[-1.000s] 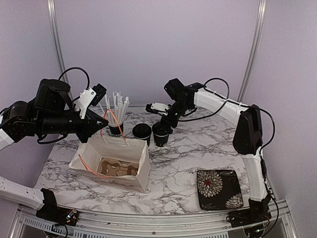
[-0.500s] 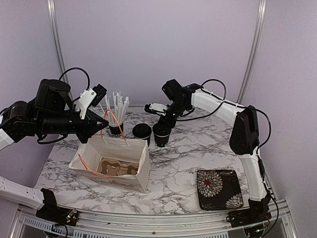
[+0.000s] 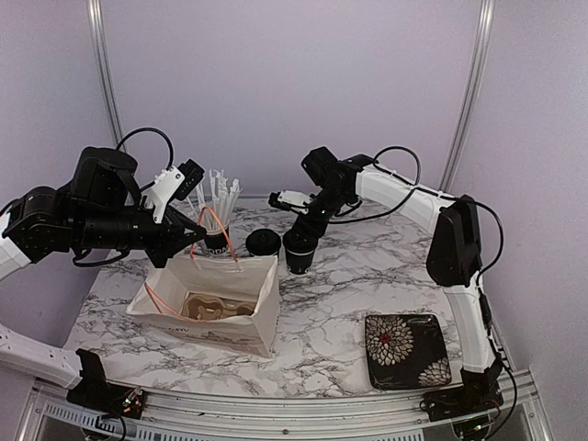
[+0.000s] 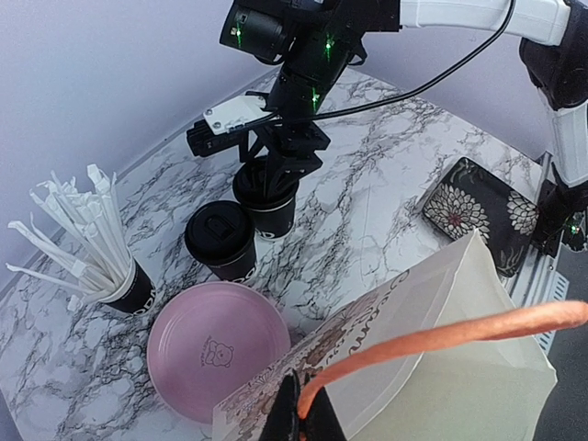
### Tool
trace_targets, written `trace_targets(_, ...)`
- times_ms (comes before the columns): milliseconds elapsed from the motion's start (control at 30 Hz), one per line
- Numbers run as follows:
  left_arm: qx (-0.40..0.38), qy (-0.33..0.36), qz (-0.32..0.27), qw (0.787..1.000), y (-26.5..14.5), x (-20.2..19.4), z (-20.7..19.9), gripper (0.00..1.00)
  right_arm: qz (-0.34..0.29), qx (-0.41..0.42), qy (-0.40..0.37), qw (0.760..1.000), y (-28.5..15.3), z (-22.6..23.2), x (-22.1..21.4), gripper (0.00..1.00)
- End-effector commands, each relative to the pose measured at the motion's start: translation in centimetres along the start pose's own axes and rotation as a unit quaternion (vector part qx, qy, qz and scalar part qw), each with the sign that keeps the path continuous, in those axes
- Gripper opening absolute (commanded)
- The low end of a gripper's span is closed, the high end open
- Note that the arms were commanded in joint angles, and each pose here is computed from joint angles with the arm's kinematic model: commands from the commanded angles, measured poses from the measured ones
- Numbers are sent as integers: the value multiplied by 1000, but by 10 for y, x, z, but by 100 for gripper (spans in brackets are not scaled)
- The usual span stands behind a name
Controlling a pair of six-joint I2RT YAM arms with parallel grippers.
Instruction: Pack the takeout coffee
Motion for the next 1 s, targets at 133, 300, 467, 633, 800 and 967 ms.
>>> trace_targets(133,-29,-3,37,999,13,-4,-7,0,39,19,10,999,-7,12,-18,74)
trace_targets(300,-42,-4,31,999,13,5,-11,0,50,23,7,998,-10,16,-23,75)
trace_targets(467,-53,-10,19,998,10,18,-15,0,63,37,3,997,-14,24,-31,62)
trace_targets(633,-86,-17,18,996,17,28,-25,0,69,45,-1,997,-29,36,-39,59)
trace_targets(800,-108,-19,29,994,32,30,-32,0,71,53,0,996,-43,53,-52,59)
trace_targets(967,-127,-21,24,991,39,33,-37,0,80,66,7,995,-56,70,-67,60)
Point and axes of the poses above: each gripper's point midway between its finger pads, its own y axis out along the fingers, its own z axis along the line the jaws close on, x = y × z, the point moved 7 cm from there along -y, back along the fingers, and after that the axes turned 8 degrees about -y, right-handed, at the moved point
